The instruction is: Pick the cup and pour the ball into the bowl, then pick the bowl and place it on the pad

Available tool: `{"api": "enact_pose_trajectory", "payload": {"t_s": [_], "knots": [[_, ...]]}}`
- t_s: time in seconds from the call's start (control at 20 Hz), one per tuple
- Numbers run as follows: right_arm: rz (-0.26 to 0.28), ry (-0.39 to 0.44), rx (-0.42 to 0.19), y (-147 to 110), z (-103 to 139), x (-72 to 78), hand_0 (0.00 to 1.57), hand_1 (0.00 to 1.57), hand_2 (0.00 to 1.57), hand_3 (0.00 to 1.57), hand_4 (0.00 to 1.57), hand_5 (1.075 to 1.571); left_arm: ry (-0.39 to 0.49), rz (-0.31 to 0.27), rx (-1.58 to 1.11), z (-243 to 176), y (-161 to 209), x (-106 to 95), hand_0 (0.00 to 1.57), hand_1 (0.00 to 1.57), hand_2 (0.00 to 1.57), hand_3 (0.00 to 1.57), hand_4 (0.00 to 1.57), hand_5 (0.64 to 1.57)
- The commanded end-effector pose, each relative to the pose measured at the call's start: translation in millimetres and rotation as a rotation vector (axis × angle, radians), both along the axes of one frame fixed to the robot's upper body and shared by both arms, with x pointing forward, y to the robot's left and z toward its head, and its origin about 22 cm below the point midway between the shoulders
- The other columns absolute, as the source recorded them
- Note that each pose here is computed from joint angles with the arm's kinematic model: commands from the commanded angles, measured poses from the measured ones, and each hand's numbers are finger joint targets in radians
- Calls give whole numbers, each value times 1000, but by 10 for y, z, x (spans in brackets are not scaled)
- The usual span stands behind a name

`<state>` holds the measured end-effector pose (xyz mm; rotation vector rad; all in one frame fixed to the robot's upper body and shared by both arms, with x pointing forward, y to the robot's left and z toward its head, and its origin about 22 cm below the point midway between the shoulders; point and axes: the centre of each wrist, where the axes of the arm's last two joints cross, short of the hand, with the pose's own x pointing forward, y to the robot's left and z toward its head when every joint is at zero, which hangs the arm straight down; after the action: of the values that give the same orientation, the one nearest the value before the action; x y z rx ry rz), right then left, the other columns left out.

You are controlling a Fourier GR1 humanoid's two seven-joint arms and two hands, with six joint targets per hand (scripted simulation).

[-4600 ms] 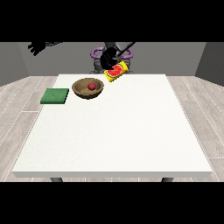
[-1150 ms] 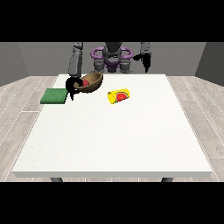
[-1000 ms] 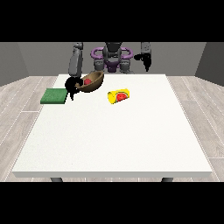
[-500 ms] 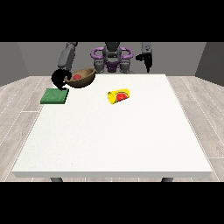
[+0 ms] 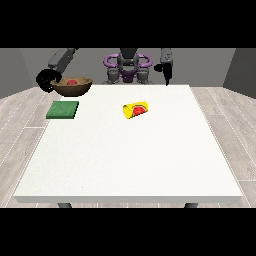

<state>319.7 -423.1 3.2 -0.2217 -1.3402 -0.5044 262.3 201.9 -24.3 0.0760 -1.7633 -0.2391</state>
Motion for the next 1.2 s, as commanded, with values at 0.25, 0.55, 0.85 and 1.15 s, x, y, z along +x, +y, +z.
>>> {"api": "enact_pose_trajectory", "payload": {"t_s": [0.25, 0.55, 0.85, 1.15], "knots": [[-54, -97, 23, -552, 174, -206, 1571, 1571, 1571, 871, 953, 1502, -108, -25, -17, 58, -314, 22, 0, 0, 0, 0, 1177, 1345], [-50, -189, 6, -603, 264, -149, 1551, 1551, 1571, 780, 841, 1510, -216, -17, -23, -40, -83, 151, 0, 0, 0, 0, 1169, 1357], [-226, -106, -246, -908, 156, -511, 1397, 1397, 1571, 798, 0, 1569, -192, -65, 4, 131, -229, -57, 0, 0, 0, 0, 1169, 1365], [-127, -83, -266, -717, 408, -161, 1185, 1185, 1178, 1274, 0, 1570, -115, -40, 5, -253, -395, -143, 0, 0, 0, 0, 1180, 1374]]}}
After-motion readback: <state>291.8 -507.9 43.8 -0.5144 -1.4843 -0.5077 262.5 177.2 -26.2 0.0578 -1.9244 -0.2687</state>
